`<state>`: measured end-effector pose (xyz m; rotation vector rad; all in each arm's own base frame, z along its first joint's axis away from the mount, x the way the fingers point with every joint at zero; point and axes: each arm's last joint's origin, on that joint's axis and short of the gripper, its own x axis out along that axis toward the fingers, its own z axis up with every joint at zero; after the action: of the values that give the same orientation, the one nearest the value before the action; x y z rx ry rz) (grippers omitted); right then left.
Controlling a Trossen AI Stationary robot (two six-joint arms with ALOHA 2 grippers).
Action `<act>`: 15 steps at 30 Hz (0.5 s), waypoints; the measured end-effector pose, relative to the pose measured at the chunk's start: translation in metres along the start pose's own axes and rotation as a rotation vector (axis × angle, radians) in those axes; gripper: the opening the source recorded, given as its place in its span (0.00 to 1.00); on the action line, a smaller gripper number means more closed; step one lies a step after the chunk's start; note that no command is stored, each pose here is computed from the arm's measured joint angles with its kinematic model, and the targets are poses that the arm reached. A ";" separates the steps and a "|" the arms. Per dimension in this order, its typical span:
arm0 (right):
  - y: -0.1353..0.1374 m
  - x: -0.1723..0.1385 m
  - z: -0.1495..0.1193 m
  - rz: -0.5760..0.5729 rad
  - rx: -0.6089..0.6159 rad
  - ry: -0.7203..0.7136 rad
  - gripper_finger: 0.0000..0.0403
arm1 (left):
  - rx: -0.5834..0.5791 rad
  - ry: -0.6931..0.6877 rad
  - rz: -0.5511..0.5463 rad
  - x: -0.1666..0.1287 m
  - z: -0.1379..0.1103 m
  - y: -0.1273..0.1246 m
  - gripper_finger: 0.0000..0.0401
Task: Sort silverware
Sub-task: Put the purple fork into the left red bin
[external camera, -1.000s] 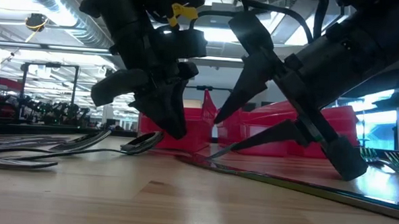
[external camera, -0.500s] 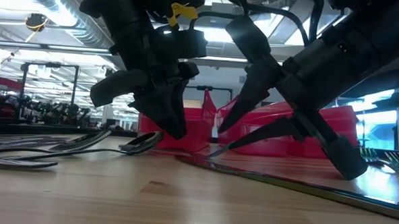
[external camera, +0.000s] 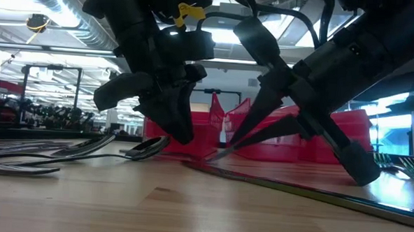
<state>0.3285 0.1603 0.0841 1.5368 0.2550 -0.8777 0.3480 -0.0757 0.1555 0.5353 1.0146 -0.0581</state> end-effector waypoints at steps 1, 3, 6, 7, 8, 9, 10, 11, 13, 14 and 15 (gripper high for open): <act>0.000 0.000 0.000 0.001 -0.004 -0.002 0.00 | -0.001 0.000 0.000 0.000 0.000 0.000 0.11; 0.000 0.000 0.000 0.001 -0.010 -0.003 0.01 | -0.002 0.000 0.000 0.000 0.000 0.000 0.11; 0.000 0.000 0.000 0.000 -0.013 -0.006 0.00 | -0.002 -0.001 0.000 0.000 0.000 0.000 0.11; 0.000 0.000 0.000 0.000 -0.014 -0.006 0.00 | -0.002 0.000 0.000 0.000 0.000 0.000 0.11; 0.000 0.000 0.000 0.000 -0.018 -0.006 0.00 | -0.002 -0.001 0.000 0.000 0.000 0.000 0.11; 0.000 0.000 0.000 0.000 -0.021 -0.006 0.00 | -0.002 0.000 0.000 0.000 0.000 0.000 0.11; 0.000 0.000 0.000 -0.001 -0.021 -0.007 0.00 | -0.003 0.000 0.000 0.000 0.000 0.000 0.11; 0.000 0.000 0.000 -0.002 -0.022 -0.006 0.00 | -0.003 0.000 0.000 0.000 0.000 0.000 0.11; -0.001 -0.002 -0.001 -0.004 -0.028 -0.003 0.00 | -0.004 0.000 0.000 0.000 0.000 0.000 0.11; -0.003 -0.003 -0.002 -0.003 -0.033 -0.001 0.00 | -0.004 0.000 0.000 0.000 0.000 0.000 0.11; -0.003 -0.003 -0.003 -0.005 -0.036 -0.002 0.00 | -0.004 0.000 -0.001 0.000 0.000 0.000 0.11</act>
<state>0.3253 0.1645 0.0837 1.5029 0.2719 -0.8737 0.3480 -0.0759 0.1551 0.5314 1.0148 -0.0567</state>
